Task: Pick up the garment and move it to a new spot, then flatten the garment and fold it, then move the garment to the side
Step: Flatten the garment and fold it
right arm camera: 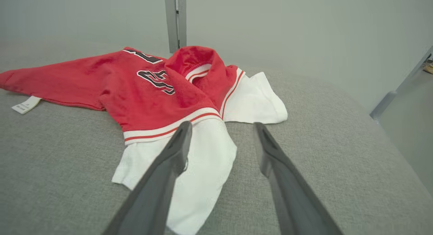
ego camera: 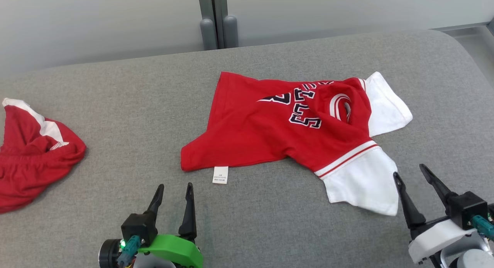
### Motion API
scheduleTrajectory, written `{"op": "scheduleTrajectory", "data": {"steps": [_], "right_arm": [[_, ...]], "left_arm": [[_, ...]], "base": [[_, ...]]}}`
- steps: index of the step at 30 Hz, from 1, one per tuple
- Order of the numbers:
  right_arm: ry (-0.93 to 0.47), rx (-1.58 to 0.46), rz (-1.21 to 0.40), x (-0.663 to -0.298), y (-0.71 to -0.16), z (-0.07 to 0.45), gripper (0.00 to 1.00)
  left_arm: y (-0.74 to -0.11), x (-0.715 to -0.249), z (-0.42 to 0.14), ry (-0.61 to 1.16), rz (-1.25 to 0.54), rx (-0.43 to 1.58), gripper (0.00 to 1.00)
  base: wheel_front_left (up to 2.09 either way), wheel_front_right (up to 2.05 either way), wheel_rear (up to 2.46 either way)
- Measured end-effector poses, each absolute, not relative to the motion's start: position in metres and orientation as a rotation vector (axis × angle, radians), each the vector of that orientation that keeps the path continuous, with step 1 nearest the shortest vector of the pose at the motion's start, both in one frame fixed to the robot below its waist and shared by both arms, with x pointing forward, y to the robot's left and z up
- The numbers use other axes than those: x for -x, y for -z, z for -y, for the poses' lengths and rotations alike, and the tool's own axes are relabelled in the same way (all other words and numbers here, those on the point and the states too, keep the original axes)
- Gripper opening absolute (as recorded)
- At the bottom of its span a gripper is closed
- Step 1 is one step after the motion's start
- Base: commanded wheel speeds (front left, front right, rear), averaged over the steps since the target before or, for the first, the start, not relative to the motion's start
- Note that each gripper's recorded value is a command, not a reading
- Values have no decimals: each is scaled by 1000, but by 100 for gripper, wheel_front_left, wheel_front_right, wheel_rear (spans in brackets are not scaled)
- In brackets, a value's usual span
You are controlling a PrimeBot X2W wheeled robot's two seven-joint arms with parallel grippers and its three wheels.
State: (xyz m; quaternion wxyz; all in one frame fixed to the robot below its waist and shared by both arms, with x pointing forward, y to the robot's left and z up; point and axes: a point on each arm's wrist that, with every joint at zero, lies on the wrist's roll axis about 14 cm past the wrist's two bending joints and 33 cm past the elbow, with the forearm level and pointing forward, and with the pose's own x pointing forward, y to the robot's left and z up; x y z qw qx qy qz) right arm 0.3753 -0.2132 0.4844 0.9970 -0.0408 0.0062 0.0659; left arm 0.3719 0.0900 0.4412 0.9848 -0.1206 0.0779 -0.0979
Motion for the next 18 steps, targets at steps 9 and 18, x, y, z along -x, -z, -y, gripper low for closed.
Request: {"op": "scheduleTrajectory", "data": {"steps": [9,18], "right_arm": [[-87,9,-17,-384,-479,211,100],[-96,8,-4,-409,-479,204,100]], "left_arm": [[-437,-392,-84,212,-167,235,100],[-407,-428,-81,202,-253,229,100]], "base": [[0,0,0],[0,0,0]]}}
